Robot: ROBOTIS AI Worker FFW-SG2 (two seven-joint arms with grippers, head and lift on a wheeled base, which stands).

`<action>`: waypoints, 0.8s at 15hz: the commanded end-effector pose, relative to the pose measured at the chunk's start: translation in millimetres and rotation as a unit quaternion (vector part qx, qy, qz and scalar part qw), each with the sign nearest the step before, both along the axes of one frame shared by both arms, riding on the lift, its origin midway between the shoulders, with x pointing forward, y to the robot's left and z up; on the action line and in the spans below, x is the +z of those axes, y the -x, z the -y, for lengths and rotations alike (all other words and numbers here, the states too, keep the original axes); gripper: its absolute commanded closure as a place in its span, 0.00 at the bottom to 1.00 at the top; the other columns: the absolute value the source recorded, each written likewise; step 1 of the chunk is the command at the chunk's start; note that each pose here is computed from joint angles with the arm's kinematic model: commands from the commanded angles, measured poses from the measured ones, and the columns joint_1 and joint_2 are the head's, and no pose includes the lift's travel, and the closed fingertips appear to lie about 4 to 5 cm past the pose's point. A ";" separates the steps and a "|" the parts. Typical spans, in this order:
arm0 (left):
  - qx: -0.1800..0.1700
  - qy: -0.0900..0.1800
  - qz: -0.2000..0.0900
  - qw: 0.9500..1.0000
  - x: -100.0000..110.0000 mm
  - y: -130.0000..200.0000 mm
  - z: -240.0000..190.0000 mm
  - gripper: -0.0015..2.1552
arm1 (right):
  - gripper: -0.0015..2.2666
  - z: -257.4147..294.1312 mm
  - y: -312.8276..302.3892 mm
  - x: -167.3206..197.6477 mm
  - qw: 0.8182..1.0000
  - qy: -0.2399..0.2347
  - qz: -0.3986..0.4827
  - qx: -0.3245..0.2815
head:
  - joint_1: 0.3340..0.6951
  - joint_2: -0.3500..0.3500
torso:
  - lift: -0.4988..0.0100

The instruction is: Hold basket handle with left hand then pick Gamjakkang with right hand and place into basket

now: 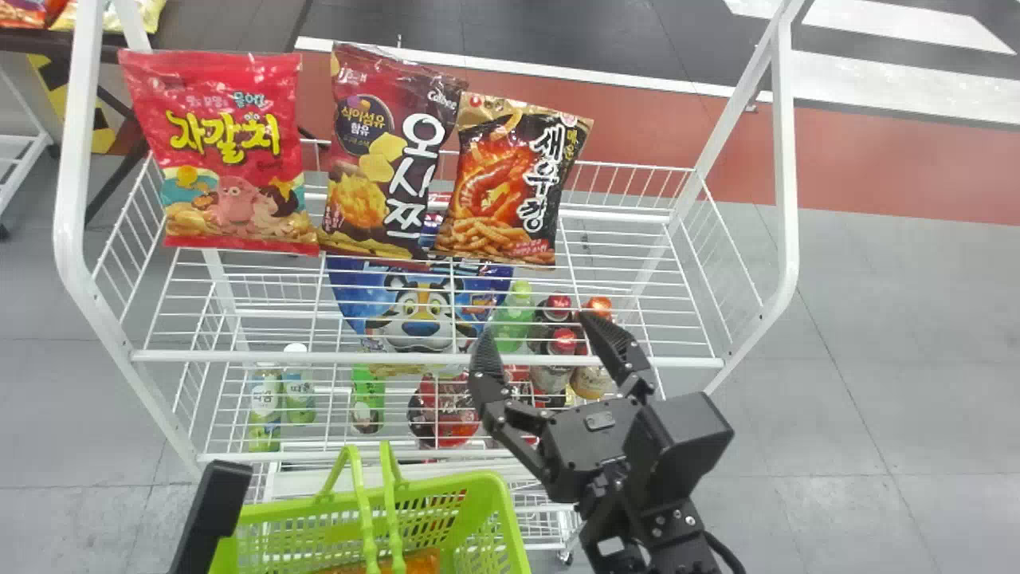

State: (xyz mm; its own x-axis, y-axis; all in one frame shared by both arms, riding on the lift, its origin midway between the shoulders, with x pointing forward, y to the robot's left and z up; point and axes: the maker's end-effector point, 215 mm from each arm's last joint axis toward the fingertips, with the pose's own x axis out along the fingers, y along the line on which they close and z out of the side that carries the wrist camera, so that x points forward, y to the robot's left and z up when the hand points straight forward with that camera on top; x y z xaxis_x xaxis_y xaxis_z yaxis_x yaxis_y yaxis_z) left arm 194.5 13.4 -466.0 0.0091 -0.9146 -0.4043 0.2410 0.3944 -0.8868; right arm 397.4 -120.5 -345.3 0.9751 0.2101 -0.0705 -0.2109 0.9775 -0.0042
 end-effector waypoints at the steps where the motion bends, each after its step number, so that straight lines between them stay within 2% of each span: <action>1: 0.004 0.002 -0.001 1.000 0.3 0.4 -2.7 0.94 | 0.03 20.1 0.2 0.1 1.000 -0.003 0.005 -0.016 | 1.00 0.21 | 0.98; 6: 0.005 0.005 0.000 1.000 2.5 3.6 -2.2 0.94 | 0.02 27.5 3.9 -5.2 1.000 -0.003 -0.002 -0.026 | 1.00 0.13 | 0.98; 12: 0.003 0.006 -0.004 1.000 1.4 7.2 -0.7 0.94 | 0.03 28.2 3.8 -7.9 1.000 0.005 -0.006 -0.027 | 1.00 0.12 | 0.98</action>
State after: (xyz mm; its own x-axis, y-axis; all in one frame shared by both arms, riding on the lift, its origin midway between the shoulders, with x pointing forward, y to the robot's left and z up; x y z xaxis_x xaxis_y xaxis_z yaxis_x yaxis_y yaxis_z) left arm 188.2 14.6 -463.7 0.0142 -0.9196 -0.3927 0.2335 0.3849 -0.8929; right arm 393.5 -148.6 -352.2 0.9845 0.1553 -0.0817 -0.1565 0.9876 -0.0085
